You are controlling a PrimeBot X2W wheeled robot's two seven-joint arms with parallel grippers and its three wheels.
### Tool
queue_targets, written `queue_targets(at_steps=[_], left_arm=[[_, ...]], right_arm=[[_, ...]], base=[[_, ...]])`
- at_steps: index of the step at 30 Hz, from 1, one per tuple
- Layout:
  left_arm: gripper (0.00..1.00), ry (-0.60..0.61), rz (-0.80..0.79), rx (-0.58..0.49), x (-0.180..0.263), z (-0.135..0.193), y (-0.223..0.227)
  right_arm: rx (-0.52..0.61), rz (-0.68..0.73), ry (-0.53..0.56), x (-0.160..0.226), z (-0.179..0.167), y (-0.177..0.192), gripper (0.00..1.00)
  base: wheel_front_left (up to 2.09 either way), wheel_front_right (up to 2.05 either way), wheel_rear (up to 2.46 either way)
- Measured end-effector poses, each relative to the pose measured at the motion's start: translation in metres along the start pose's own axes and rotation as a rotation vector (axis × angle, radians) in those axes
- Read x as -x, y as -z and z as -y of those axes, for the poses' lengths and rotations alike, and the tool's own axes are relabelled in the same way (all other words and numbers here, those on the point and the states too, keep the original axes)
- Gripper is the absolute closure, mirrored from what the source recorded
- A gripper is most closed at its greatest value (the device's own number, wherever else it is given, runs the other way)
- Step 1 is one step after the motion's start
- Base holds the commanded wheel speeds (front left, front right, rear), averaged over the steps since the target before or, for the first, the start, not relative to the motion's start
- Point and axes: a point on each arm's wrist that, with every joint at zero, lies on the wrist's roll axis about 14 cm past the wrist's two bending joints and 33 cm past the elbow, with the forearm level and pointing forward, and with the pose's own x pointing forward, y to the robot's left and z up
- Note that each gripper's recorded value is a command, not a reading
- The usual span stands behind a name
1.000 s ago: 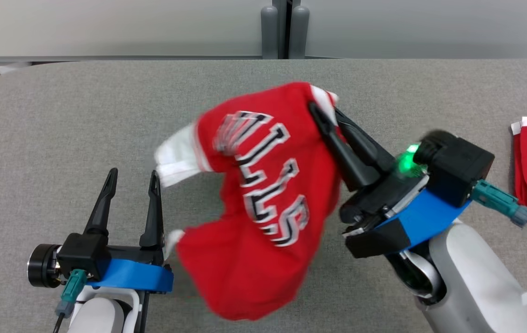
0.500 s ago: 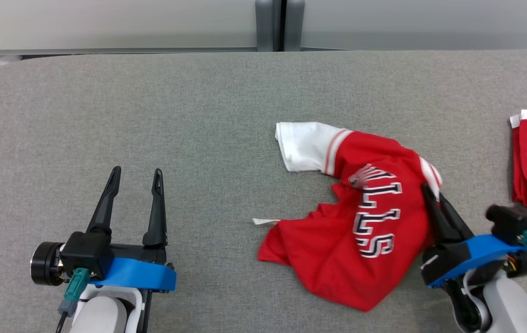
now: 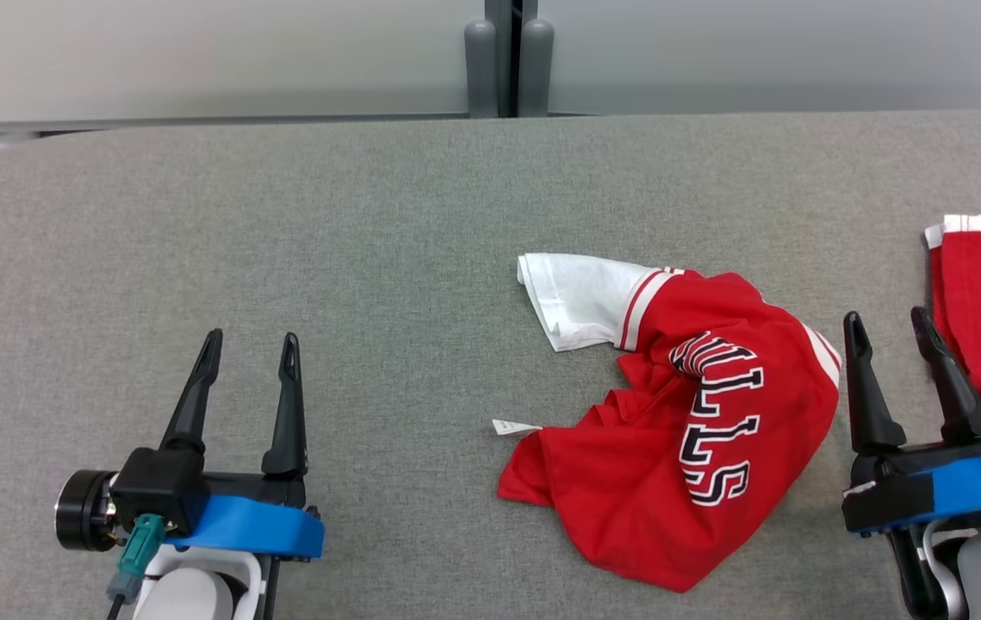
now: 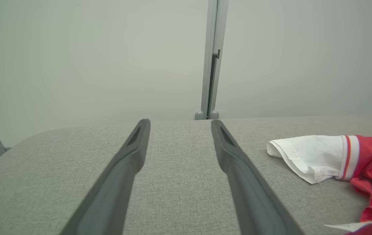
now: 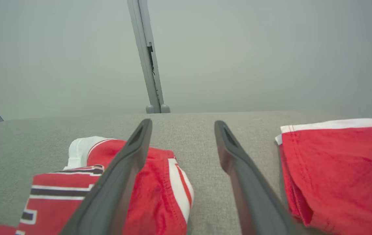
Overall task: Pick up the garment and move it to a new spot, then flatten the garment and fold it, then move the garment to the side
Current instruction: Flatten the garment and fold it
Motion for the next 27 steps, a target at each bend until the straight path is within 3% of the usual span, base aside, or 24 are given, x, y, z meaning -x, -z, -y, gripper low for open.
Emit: queue_targets(at_steps=[9, 27], left_arm=[[0.00, 0.001, 0.006, -0.019, 0.017, -0.001, -0.006], [0.00, 0.008, -0.008, -0.022, 0.026, 0.002, -0.006]], right_arm=[[0.044, 0.048, -0.011, 0.032, -0.018, -0.039, 0.00], [0.028, 0.031, 0.017, 0.052, -0.019, -0.050, 0.00]], base=[[0.00, 0.00, 0.00], [0.00, 0.00, 0.00]])
